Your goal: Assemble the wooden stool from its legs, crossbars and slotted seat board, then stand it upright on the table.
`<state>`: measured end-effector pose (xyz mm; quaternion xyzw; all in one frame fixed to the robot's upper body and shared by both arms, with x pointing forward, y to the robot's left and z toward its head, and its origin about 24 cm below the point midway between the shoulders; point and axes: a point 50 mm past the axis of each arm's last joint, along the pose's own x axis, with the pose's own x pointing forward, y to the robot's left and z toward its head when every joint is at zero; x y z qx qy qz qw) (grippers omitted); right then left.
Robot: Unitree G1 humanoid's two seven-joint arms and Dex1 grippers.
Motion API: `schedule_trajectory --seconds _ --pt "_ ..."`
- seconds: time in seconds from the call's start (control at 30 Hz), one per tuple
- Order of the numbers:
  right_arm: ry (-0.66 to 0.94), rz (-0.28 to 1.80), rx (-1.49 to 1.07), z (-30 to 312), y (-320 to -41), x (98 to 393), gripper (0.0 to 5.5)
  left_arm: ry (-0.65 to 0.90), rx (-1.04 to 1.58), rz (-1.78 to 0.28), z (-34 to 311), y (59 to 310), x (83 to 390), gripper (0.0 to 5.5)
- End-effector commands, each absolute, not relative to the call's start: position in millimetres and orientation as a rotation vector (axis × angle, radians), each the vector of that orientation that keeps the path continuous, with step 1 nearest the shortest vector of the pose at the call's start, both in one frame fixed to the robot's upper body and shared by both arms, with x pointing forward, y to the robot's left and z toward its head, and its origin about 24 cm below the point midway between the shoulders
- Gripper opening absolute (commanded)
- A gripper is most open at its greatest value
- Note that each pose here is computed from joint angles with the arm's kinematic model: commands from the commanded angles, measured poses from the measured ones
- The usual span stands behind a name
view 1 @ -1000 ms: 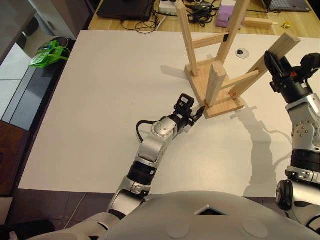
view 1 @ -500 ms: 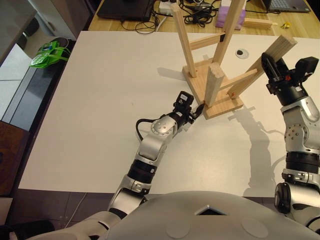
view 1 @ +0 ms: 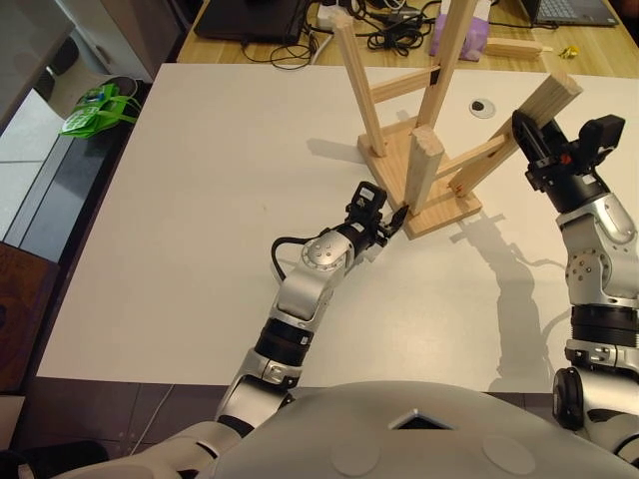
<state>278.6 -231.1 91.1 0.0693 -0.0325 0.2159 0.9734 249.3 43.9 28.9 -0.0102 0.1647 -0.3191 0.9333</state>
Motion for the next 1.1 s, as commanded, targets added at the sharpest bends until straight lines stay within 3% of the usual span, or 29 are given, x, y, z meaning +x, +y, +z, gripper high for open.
schedule_trajectory --seconds 0.03,0.23,0.47,0.5,0.9,1.1 --pt "0.255 0.346 0.247 37 -246 264 1.03 0.325 -0.015 -0.648 31 43 252 2.97" --pt "0.238 0.414 0.174 41 -231 271 1.02 0.324 -0.017 -0.632 32 45 252 2.97" --pt "0.163 0.373 0.170 50 -233 277 1.02 0.329 -0.015 -0.630 30 47 252 2.97" --pt "0.158 0.367 0.174 51 -234 277 1.39 0.329 -0.014 -0.630 30 47 252 2.97" --pt "0.081 0.318 0.235 57 -241 278 3.34 0.332 -0.010 -0.647 27 45 252 2.97" --pt "-0.024 0.347 0.181 76 -249 282 3.40 0.336 -0.011 -0.655 26 44 249 2.97"
